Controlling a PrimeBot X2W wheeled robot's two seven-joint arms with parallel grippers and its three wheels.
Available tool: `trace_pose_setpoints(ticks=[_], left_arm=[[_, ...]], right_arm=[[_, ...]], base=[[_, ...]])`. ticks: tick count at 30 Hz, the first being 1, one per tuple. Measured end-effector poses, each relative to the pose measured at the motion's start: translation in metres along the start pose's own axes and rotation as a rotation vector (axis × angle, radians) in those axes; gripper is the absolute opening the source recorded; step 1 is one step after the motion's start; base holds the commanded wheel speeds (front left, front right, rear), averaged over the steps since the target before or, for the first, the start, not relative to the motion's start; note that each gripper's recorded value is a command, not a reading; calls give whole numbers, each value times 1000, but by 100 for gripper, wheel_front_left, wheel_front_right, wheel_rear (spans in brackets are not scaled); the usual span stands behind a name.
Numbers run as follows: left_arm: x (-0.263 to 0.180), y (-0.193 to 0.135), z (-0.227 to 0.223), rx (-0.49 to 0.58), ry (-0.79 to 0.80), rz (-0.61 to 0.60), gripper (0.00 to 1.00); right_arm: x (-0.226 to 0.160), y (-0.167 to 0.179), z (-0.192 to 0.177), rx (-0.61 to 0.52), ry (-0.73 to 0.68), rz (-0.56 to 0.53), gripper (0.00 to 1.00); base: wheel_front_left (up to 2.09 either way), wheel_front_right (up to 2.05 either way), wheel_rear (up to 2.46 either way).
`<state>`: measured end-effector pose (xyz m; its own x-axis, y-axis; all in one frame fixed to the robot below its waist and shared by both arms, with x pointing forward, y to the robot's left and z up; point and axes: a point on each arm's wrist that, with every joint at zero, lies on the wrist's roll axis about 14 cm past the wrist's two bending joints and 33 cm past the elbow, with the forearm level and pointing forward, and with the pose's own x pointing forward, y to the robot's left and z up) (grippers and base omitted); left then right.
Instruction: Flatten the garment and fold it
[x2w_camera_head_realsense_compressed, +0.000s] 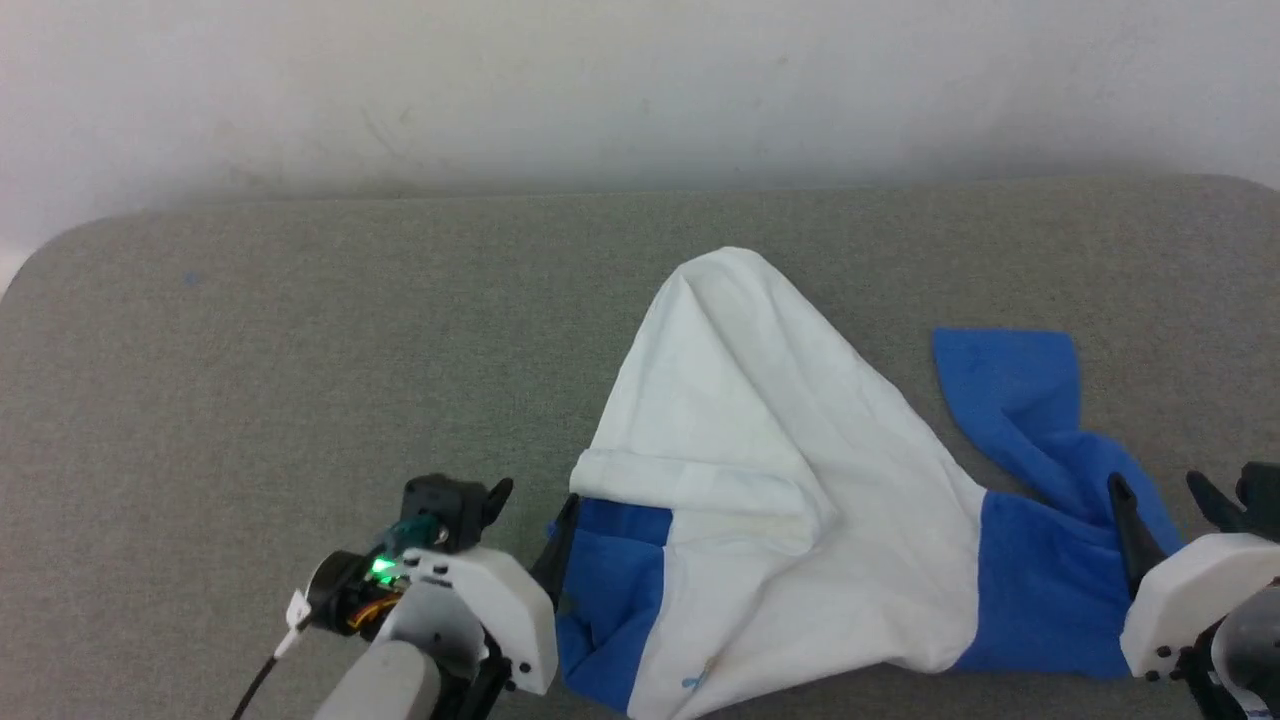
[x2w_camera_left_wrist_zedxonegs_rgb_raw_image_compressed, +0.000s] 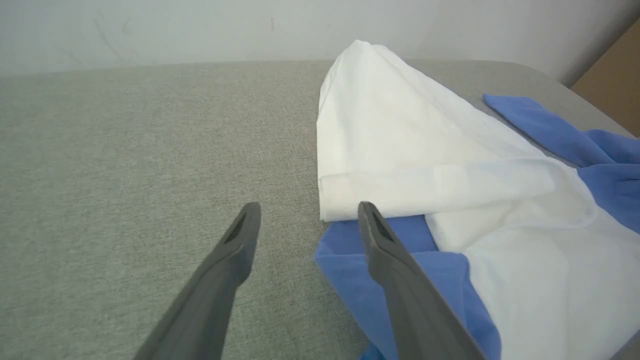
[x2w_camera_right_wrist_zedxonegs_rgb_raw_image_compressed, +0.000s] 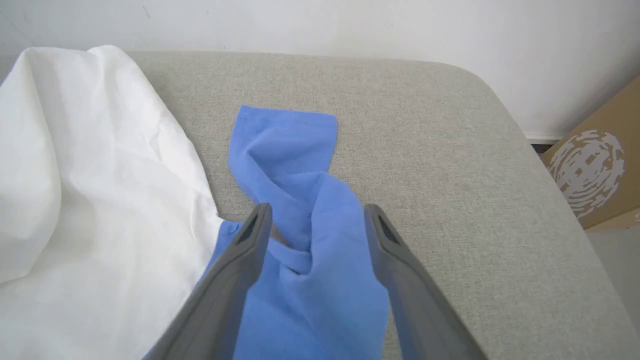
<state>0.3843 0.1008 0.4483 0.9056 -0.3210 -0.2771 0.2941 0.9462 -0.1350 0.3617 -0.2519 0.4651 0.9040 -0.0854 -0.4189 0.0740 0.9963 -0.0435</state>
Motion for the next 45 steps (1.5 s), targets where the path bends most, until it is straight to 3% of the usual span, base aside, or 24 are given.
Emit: trace_pose_setpoints(ticks=[8, 19, 20, 21, 22, 27, 31, 35, 45], left_arm=[[15, -24, -36, 84, 424, -126, 100], [39, -17, -58, 236, 615, -130, 100], [40, -19, -61, 242, 637, -144, 33], [42, -19, -62, 251, 652, -156, 5], [43, -20, -62, 254, 661, -165, 0], [47, -24, -59, 211, 622, -173, 0], [42, -19, -48, 131, 504, -122, 0], [29, 13, -31, 16, 380, 39, 0], [-23, 91, 99, -40, -180, 372, 0]], right_arm=[[1, 14, 15, 15, -106, 12, 100], [8, 15, -6, 44, -75, -1, 100], [9, 14, -9, 46, -68, -5, 100], [9, 13, -11, 48, -65, -8, 100], [10, 12, -11, 49, -65, -11, 100], [10, 10, -15, 56, -63, -21, 100], [8, 10, -12, 52, -79, -22, 100], [3, 15, -4, 45, -111, -5, 100], [-4, 45, 12, 27, -160, 86, 100]], base=[[0, 0, 0], [0, 0, 0], [0, 0, 0], [0, 0, 0], [0, 0, 0], [0, 0, 0], [0, 0, 0], [0, 0, 0], [0, 0, 0]])
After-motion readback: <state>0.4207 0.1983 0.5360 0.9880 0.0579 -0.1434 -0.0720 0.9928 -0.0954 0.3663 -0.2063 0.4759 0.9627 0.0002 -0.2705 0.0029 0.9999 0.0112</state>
